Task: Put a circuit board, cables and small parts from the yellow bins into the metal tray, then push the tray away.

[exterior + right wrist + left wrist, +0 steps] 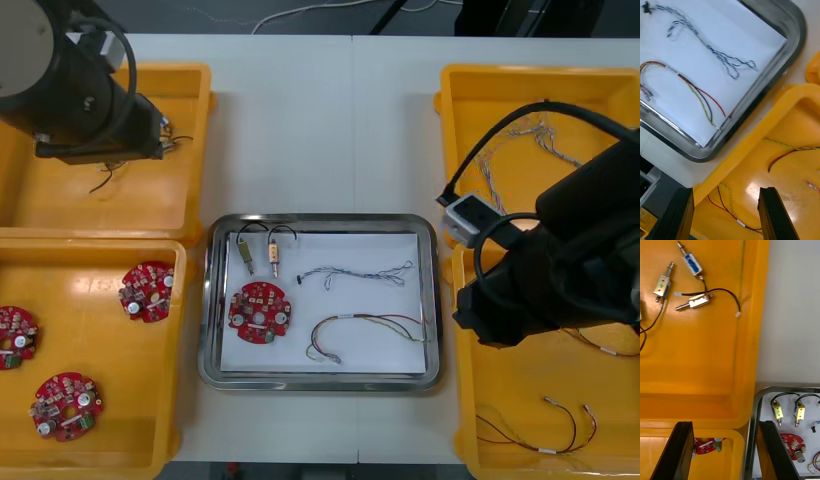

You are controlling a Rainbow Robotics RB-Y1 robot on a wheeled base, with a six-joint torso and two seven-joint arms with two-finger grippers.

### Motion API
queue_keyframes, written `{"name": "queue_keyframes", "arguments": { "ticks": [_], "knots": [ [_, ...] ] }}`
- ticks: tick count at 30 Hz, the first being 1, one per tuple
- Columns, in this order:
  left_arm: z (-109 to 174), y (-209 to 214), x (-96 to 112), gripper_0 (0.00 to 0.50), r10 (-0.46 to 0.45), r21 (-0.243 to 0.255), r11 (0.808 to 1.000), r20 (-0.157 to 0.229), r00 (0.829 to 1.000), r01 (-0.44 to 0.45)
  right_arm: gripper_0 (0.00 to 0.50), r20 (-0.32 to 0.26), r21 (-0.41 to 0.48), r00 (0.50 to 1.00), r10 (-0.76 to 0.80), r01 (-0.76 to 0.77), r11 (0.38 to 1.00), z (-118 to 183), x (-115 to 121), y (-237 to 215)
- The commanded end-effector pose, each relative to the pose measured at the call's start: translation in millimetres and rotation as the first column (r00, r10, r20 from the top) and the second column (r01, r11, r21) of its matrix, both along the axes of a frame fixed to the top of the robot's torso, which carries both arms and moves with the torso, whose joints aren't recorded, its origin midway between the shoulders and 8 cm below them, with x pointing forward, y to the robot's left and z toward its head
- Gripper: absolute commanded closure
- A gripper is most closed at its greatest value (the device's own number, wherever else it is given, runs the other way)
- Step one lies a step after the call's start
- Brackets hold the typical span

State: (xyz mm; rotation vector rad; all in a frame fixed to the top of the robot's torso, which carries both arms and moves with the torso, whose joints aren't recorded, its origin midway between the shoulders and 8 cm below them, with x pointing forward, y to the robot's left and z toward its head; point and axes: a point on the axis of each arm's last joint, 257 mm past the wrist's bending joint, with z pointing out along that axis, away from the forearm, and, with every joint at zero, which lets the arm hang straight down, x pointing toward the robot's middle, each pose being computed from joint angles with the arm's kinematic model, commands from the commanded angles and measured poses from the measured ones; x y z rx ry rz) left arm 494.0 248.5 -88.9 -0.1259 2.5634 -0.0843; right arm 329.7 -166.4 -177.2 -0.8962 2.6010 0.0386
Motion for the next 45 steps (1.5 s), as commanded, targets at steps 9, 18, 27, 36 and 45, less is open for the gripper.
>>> {"name": "queue_keyframes", "arguments": {
  "ticks": [9, 18, 27, 36, 45],
  "knots": [
    [-16, 106, -16, 0.000, -0.019, 0.168, 0.985, -0.042, 0.999, 0.025, 0.000, -0.005, -0.101, 0.949, 0.316, -0.315, 0.944, -14, -6, 74],
    [-32, 126, -29, 0.000, 0.006, 0.132, 0.991, -0.077, 0.997, 0.005, 0.000, -0.013, -0.165, 0.903, 0.429, -0.425, 0.890, -44, -7, 113],
    [-54, 141, -54, 0.000, 0.035, 0.114, 0.993, -0.110, 0.993, -0.022, 0.000, 0.010, -0.234, 0.808, 0.588, -0.570, 0.787, -75, -14, 151],
    [-41, 132, -57, 0.000, 0.003, 0.125, 0.992, -0.057, 0.998, 0.004, 0.000, 0.027, -0.295, 0.711, 0.703, -0.666, 0.685, -102, -15, 177],
    [-32, 129, -56, 0.000, -0.002, 0.128, 0.992, -0.029, 1.000, 0.006, 0.000, 0.017, -0.329, 0.685, 0.729, -0.684, 0.651, -127, -17, 189]
  ]
}}
